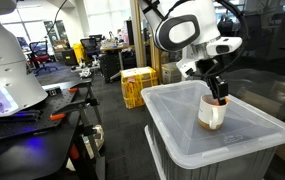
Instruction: Remove the marker from the mug and put it on the storage box
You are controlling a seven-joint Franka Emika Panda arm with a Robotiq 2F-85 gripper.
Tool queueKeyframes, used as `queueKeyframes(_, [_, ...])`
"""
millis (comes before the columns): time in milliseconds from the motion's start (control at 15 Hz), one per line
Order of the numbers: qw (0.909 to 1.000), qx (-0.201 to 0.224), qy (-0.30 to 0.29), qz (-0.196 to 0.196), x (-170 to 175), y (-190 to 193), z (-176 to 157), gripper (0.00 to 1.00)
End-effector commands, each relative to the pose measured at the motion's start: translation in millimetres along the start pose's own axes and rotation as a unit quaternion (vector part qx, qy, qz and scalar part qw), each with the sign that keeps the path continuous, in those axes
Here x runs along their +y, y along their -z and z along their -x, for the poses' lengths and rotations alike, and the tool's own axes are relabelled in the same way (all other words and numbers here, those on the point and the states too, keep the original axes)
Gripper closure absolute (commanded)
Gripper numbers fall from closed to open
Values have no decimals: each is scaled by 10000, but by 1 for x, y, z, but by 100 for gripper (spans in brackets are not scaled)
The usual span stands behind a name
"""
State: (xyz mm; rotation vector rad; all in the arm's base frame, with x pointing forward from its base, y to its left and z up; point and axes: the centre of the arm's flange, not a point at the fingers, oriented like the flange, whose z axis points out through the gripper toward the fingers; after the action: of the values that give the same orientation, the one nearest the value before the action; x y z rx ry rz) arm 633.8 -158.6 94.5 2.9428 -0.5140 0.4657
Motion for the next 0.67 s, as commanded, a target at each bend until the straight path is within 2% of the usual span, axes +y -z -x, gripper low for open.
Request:
queueKeyframes(0, [9998, -88, -159, 77, -4, -5, -12, 51])
queueKeyframes(200, [9998, -105, -161, 84, -4, -7, -14, 55])
queueKeyframes(267, [9998, -122, -163, 91, -5, -8, -14, 63])
queueKeyframes(333, [9997, -147, -161, 104, -5, -9, -14, 77])
queueKeyframes(467, [9996, -176, -154, 126, -6, -10, -14, 89])
queueKeyframes(533, [9996, -180, -153, 131, -6, -11, -13, 99])
queueKeyframes(600, [9996, -179, -155, 138, -6, -10, -13, 100])
